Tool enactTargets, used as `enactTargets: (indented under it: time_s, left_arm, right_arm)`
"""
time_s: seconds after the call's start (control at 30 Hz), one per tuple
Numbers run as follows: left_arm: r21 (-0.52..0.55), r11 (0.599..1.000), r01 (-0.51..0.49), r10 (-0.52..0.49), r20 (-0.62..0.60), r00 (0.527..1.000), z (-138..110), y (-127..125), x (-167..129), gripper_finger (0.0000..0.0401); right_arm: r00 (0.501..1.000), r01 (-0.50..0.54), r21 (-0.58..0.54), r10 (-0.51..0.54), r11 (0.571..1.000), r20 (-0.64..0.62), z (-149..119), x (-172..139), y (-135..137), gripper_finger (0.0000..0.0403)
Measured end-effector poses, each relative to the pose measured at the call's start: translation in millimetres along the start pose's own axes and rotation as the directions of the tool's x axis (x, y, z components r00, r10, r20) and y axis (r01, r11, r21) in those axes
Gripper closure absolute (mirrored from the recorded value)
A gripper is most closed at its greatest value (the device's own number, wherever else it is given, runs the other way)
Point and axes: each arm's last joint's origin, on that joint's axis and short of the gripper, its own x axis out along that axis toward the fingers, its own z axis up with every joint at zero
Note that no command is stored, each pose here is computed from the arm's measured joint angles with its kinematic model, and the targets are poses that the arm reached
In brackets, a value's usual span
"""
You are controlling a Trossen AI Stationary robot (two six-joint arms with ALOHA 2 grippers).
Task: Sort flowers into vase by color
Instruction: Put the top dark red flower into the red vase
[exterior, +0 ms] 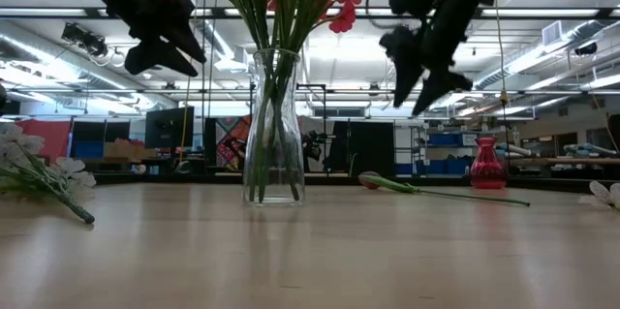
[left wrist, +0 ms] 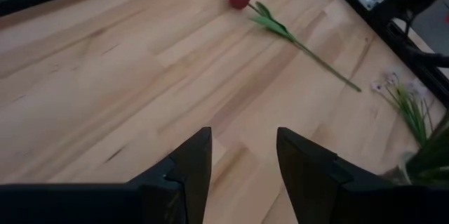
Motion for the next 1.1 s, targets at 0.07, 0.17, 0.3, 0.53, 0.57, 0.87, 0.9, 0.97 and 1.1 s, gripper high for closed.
enactTargets:
  time_s: [0.07,0.17,0.3,0.53,0.57,0.87,0.9,0.97,1.1]
  left_arm:
    - [-0.002,1.0,-0.012,0.012,0.003,1.0,-0.1,0.4,0.0,0.0234]
    - [-0.004,1.0,-0.012,0.012,0.003,1.0,-0.1,0.3,0.0,0.0234]
    - [-0.012,1.0,-0.013,0.013,0.001,1.0,-0.4,0.4,-0.1,0.0234]
    - [-0.023,1.0,-0.02,0.02,-0.004,1.0,-0.8,0.9,0.1,0.0234]
    - [-0.027,0.999,-0.026,0.026,0.0,1.0,-0.7,1.2,0.1,0.0234]
    - [-0.169,0.982,-0.082,0.088,0.028,0.996,-0.4,2.9,0.1,0.0234]
    - [-0.18,0.98,-0.083,0.089,0.026,0.996,-0.7,3.0,0.1,0.0234]
    - [-0.204,0.975,-0.091,0.096,0.015,0.995,-1.8,3.7,0.1,0.0234]
    - [-0.209,0.973,-0.096,0.1,0.008,0.995,-2.4,4.1,0.2,0.0234]
  right_arm:
    - [0.999,-0.022,-0.013,0.021,1.0,-0.039,-10.2,17.1,1.0,0.0187]
    - [0.997,-0.019,-0.02,0.017,1.0,-0.076,-23.1,40.6,2.0,0.0187]
    - [0.992,0.072,-0.068,-0.078,0.995,-0.102,-33.7,65.5,0.7,0.0187]
    - [0.988,0.061,-0.127,-0.078,0.99,-0.132,-36.8,99.3,3.9,0.0187]
    - [0.985,0.069,-0.135,-0.089,0.989,-0.148,-38.4,104.0,3.0,0.0187]
    - [0.964,0.116,-0.232,-0.165,0.966,-0.207,-47.2,127.9,-2.4,0.0239]
    - [0.963,0.116,-0.238,-0.168,0.964,-0.209,-47.1,128.2,-3.1,0.0258]
    - [0.964,0.112,-0.254,-0.167,0.961,-0.207,-46.0,128.2,-4.5,0.0301]
    - [0.974,0.062,-0.257,-0.115,0.964,-0.197,-38.0,122.4,-7.9,0.0383]
